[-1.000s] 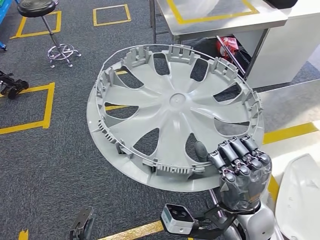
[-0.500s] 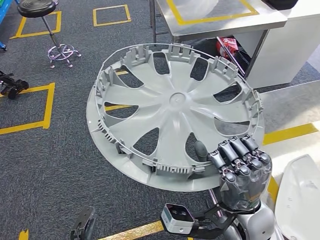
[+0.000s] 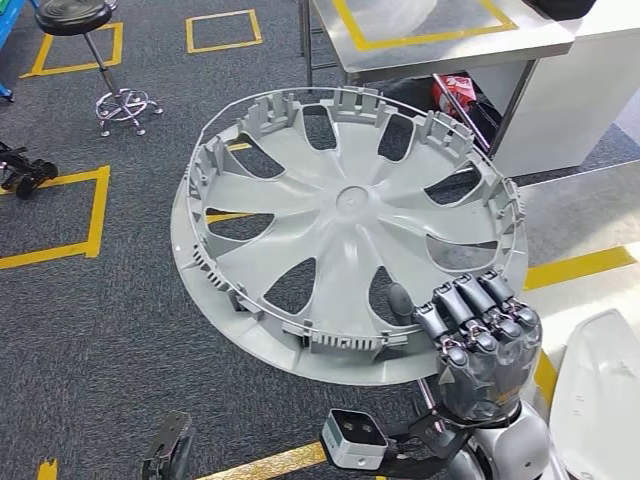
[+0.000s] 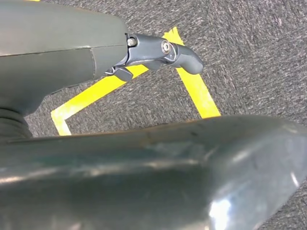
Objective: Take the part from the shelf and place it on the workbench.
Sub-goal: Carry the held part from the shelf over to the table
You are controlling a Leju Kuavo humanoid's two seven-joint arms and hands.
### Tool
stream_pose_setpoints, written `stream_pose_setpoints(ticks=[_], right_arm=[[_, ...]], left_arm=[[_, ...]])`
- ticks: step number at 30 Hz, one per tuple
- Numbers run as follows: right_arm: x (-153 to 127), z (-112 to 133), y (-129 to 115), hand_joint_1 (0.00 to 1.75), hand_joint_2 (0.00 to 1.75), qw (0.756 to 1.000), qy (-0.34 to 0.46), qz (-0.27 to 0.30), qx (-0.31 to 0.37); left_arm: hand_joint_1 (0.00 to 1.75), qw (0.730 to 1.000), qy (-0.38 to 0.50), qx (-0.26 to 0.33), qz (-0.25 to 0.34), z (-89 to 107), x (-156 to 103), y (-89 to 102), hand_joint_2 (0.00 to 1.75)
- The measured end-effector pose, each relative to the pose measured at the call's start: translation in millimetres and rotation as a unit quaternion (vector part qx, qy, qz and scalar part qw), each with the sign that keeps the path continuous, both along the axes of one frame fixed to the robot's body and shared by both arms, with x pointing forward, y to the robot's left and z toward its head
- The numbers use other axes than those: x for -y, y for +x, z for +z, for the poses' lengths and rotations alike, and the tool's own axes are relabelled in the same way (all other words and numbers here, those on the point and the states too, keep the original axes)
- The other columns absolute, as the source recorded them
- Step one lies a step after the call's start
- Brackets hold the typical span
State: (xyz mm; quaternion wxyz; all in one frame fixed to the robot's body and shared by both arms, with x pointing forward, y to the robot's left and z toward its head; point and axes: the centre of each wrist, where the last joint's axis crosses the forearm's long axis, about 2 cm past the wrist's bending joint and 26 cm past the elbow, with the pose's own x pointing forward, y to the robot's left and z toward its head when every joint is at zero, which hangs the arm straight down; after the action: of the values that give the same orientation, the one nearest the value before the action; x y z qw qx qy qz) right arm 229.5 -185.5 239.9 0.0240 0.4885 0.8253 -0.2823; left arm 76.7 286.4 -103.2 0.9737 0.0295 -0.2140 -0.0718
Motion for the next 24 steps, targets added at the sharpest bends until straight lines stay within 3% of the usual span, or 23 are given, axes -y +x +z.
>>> stream_pose_setpoints(ticks=[24], right_arm=[[-3.8, 0.3, 0.9, 1.75, 1.75, 1.0, 0.012, -0.002, -0.006]], left_arm=[[0.0, 1.0, 0.003, -0.001, 0.0, -0.1, -4.0, 1.4, 0.0]])
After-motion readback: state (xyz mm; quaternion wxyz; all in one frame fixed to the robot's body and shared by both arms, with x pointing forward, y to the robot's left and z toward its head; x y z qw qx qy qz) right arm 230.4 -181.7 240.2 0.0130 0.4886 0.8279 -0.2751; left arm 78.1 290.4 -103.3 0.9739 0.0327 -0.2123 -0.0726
